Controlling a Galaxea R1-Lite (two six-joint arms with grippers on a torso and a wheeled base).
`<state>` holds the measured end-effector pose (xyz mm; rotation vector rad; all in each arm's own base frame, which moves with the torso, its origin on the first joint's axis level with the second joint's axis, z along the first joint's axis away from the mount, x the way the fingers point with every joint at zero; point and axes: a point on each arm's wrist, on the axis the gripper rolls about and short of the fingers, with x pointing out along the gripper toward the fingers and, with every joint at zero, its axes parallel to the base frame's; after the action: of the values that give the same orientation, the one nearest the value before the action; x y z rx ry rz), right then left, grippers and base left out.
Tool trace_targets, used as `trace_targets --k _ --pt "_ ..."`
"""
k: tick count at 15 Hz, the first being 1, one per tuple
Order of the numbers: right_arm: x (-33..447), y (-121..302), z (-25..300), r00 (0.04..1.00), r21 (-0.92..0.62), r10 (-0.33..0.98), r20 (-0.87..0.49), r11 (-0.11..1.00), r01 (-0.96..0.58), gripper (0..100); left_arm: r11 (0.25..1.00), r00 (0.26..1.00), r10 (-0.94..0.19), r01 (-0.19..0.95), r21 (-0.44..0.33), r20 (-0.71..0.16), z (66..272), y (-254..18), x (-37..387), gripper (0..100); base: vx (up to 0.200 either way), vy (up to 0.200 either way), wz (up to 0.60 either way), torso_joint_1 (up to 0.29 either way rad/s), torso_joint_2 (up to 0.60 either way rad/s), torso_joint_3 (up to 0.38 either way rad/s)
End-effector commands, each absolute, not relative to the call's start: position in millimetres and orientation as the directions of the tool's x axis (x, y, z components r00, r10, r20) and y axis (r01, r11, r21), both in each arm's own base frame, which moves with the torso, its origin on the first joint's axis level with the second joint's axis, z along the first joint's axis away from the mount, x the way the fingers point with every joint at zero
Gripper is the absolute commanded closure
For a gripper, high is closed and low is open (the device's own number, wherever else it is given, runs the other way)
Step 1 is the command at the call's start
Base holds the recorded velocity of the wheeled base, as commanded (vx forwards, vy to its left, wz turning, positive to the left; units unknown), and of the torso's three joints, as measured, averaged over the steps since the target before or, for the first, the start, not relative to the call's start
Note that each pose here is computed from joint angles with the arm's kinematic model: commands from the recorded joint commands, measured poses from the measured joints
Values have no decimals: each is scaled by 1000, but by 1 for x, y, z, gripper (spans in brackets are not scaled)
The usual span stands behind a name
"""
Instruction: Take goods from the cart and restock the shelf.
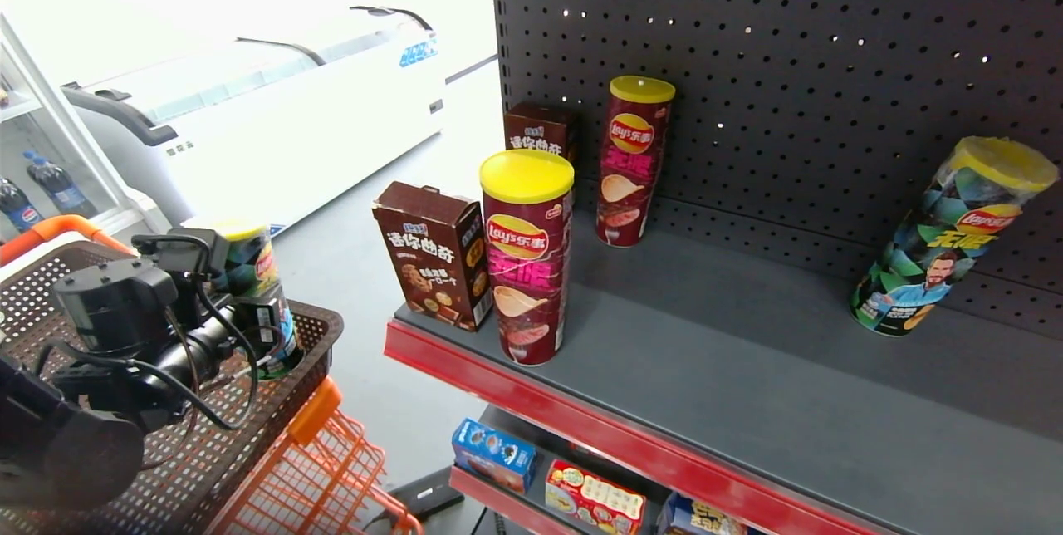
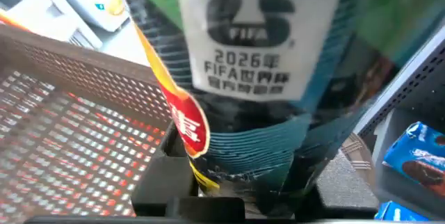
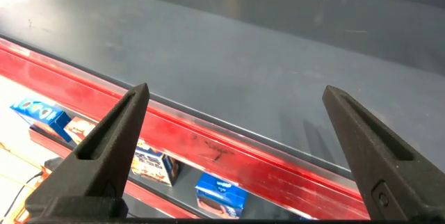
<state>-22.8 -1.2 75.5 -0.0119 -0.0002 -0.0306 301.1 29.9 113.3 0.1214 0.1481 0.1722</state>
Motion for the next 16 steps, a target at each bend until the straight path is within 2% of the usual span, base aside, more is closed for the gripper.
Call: trace_targets --k 1,2,3,6,8,10,12,13,15,16 --pt "-23 -1 75 1000 -12 -29 0 1000 29 0 976 986 160 -152 154 -43 161 26 280 100 0 0 0 0 0 0" --pt "-23 -1 75 1000 -12 -31 0 999 31 0 976 988 154 -148 161 -29 171 25 274 100 0 0 0 0 0 0" --pt "-23 -1 76 1000 -12 -29 2 1000 29 0 976 991 130 -133 174 28 197 23 260 100 0 0 0 0 0 0" --pt "-23 -1 76 1000 -12 -31 2 999 31 0 976 991 52 -77 202 127 225 7 240 100 0 0 0 0 0 0" --pt "-23 -1 76 1000 -12 -31 2 999 31 0 982 994 -6 -15 191 110 231 -10 224 100 0 0 0 0 0 0" --pt "-23 -1 75 1000 -12 -31 0 999 31 0 978 994 -83 67 197 71 224 -16 207 100 0 0 0 0 0 0" --pt "-23 -1 75 1000 -12 -31 0 999 31 0 952 963 -264 252 176 47 216 -39 195 100 0 0 0 0 0 0" --pt "-23 -1 75 1000 -12 -31 0 999 31 0 952 963 -264 252 176 47 216 -39 195 100 0 0 0 0 0 0" --pt "-23 -1 76 1000 -12 -29 2 1000 29 0 917 916 -393 383 113 79 223 -59 177 100 0 0 0 0 0 0" --pt "-23 -1 75 1000 -12 -29 0 1000 29 0 901 899 -429 419 109 93 226 -63 171 100 0 0 0 0 0 0"
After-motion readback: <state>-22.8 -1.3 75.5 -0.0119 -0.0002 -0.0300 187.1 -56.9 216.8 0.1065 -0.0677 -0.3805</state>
